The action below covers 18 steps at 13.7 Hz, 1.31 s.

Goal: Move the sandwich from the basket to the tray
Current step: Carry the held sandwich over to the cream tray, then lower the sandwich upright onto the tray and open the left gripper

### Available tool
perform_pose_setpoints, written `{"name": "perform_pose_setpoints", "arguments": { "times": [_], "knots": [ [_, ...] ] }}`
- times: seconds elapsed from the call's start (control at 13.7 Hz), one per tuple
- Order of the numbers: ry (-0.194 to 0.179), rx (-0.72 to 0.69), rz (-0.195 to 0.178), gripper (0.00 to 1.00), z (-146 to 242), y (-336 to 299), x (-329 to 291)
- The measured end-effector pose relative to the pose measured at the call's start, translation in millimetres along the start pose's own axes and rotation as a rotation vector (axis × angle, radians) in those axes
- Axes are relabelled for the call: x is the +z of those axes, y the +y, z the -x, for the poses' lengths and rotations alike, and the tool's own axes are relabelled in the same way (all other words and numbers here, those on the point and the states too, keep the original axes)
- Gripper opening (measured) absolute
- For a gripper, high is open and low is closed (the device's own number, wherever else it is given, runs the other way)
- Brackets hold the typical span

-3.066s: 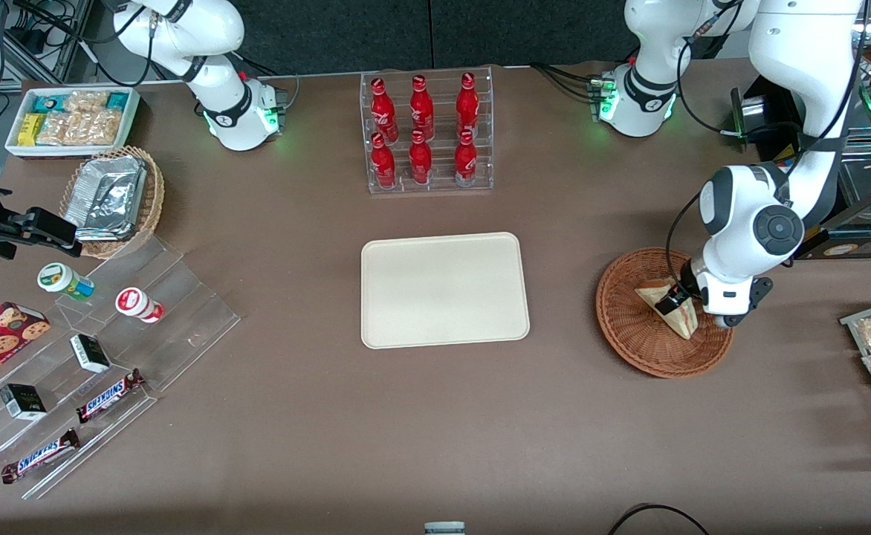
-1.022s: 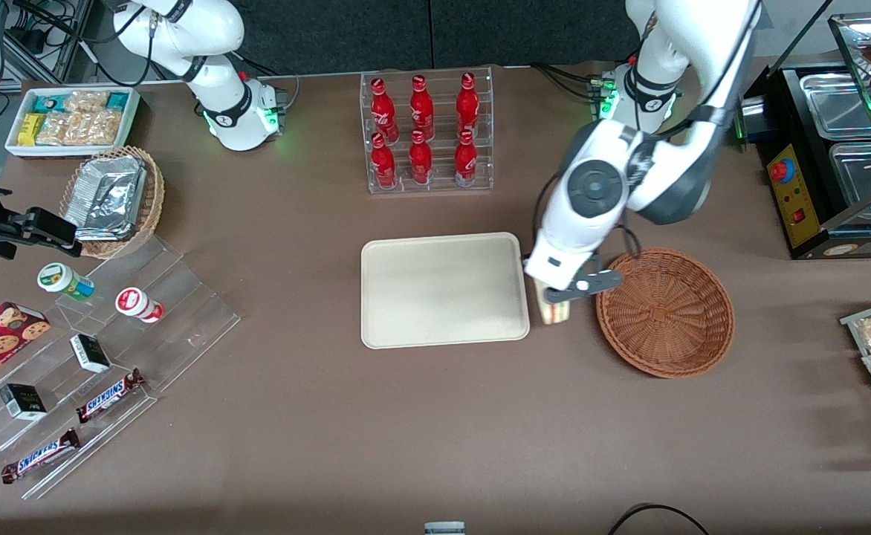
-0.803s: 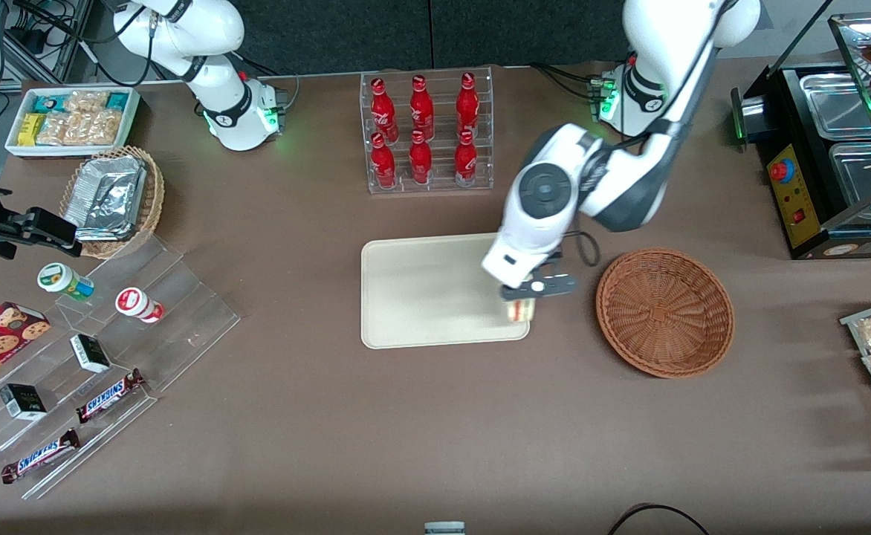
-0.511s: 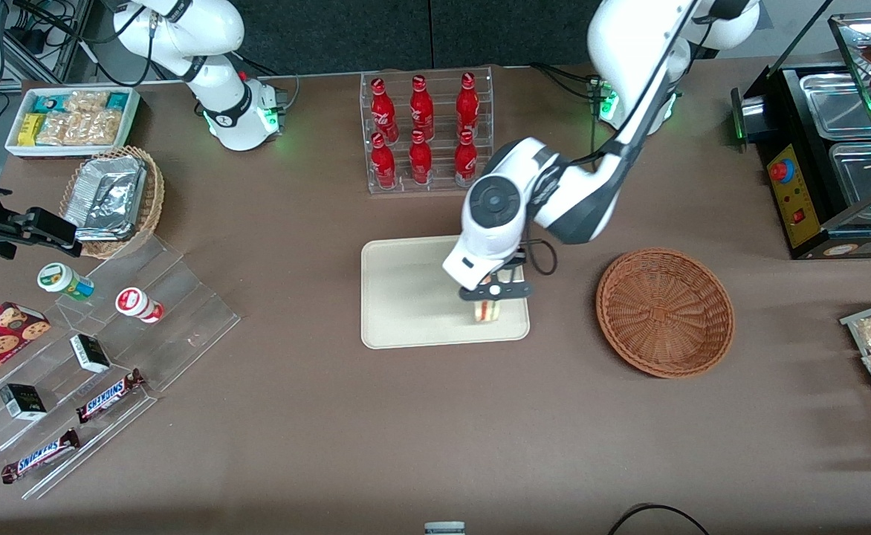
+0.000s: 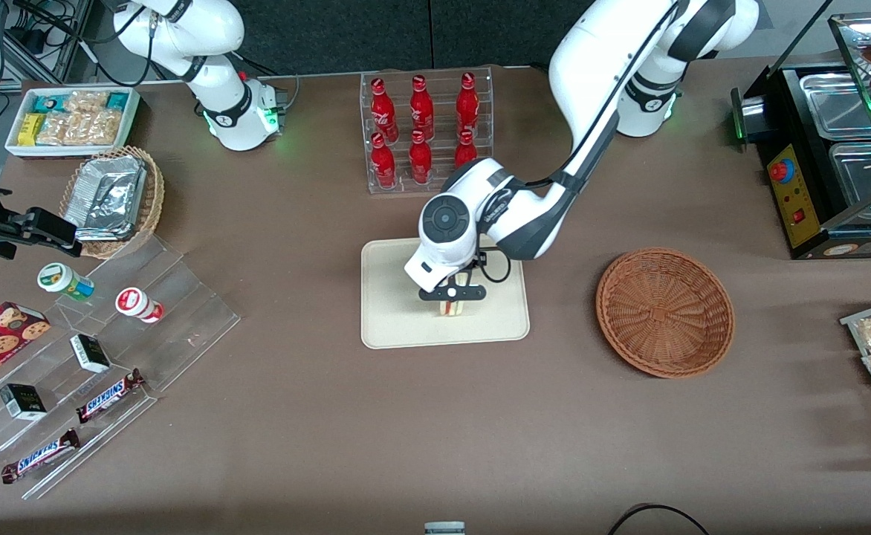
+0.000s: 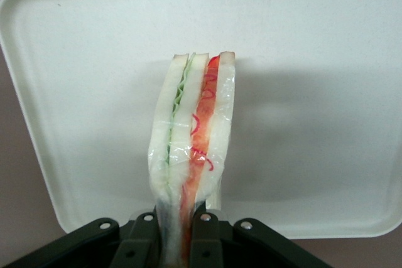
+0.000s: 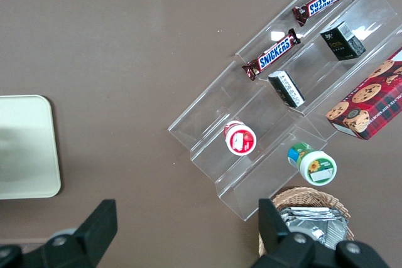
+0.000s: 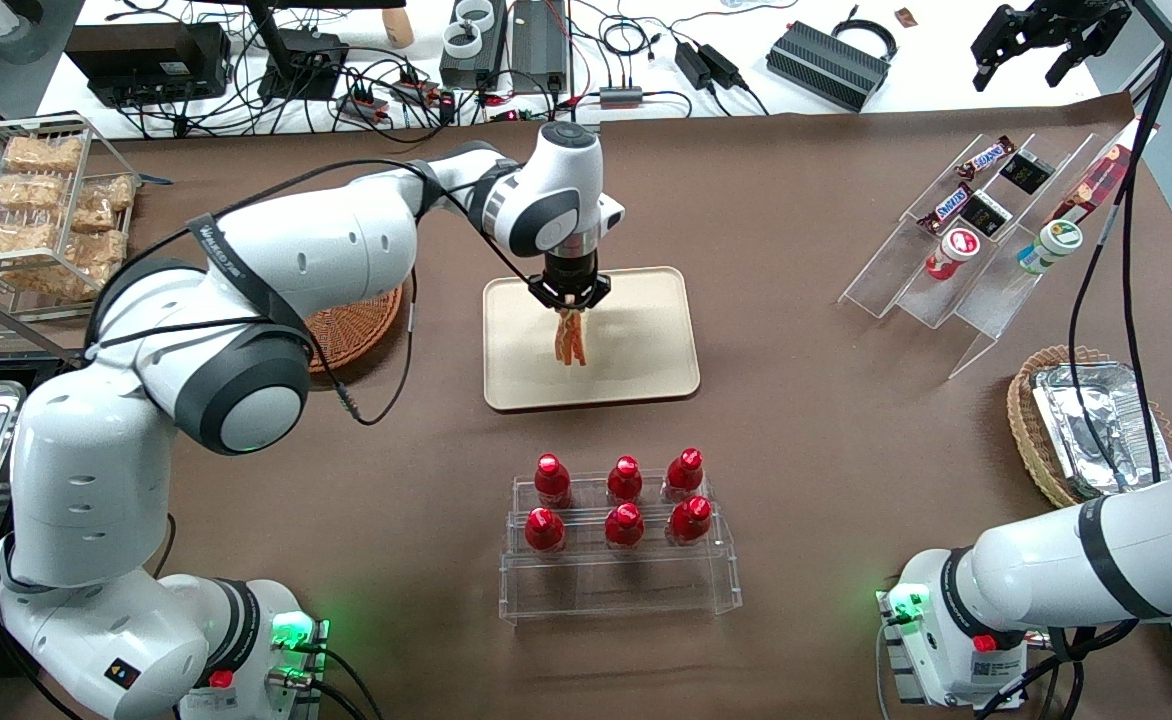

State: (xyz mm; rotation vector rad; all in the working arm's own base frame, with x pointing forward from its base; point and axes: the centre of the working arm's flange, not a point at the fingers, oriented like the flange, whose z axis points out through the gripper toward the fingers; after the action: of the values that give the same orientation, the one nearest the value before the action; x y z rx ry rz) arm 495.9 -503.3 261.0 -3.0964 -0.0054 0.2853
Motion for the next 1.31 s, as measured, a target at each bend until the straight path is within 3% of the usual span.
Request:
{"name": "perform_pose_setpoints", "arguments": {
  "times": [0.66, 0.8, 1.31],
  "knots": [
    [0.000, -0.051, 0.007, 0.16, -3.6, 5.2, 21.5],
    [0.001, -0.051, 0.009, 0.29, -4.0, 6.0, 24.3],
    [0.011, -0.052, 0.021, 0.99, -5.5, 7.5, 24.7]
  ]
}}
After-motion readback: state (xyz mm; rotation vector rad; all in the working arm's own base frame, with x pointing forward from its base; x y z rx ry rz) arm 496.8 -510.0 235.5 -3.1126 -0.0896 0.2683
